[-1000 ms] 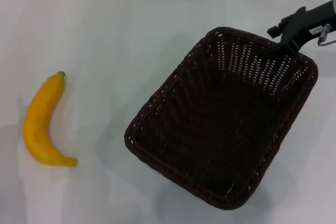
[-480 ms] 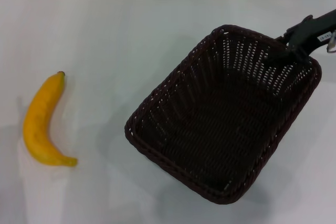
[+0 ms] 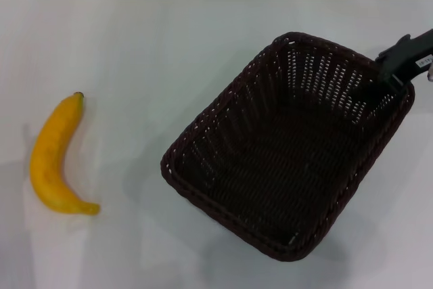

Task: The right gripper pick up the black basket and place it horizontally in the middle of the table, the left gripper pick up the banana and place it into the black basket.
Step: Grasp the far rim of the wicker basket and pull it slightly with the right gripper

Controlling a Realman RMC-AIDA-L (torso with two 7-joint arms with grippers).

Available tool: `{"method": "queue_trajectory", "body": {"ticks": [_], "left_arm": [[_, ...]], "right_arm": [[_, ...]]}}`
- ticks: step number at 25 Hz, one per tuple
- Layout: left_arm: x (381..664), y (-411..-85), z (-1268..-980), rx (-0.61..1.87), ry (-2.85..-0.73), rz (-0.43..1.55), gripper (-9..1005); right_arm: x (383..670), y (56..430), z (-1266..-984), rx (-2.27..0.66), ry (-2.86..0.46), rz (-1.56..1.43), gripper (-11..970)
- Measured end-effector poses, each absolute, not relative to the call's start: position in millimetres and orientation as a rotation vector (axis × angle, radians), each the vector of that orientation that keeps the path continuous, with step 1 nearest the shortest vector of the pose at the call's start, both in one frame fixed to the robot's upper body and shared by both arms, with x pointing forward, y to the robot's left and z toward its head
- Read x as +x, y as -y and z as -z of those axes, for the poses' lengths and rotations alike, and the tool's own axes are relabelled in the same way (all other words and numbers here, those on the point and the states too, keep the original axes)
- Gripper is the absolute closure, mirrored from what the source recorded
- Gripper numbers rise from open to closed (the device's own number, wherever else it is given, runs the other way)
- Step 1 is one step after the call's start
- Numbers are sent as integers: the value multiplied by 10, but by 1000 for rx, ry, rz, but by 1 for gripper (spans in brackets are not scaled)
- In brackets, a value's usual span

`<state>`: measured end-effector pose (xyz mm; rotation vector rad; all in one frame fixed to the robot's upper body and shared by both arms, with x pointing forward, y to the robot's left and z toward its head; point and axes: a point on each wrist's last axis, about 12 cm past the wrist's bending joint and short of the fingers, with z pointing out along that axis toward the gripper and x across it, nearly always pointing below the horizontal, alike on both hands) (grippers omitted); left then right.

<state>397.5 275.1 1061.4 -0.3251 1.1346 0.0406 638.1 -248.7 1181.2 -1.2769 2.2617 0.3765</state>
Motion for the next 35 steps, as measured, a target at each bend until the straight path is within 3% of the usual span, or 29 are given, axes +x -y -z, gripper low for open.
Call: {"method": "queue_trajectory", "body": {"ticks": [16,27,35], "left_arm": [[3997,-2752,-10624,-323,-1130,-38,111],[4026,-2758,-10629,-319,-1130,-36,111],[4030,-2770,-10632,-315,-1130,-36,111]], "right_arm": [[6365,2460,-11820,-1266,-2281,-383,381],[6369,2451,-11846,-1284,-2299,-308,719],[6286,2333,-11906,-1259,-2301,-324,732]]}}
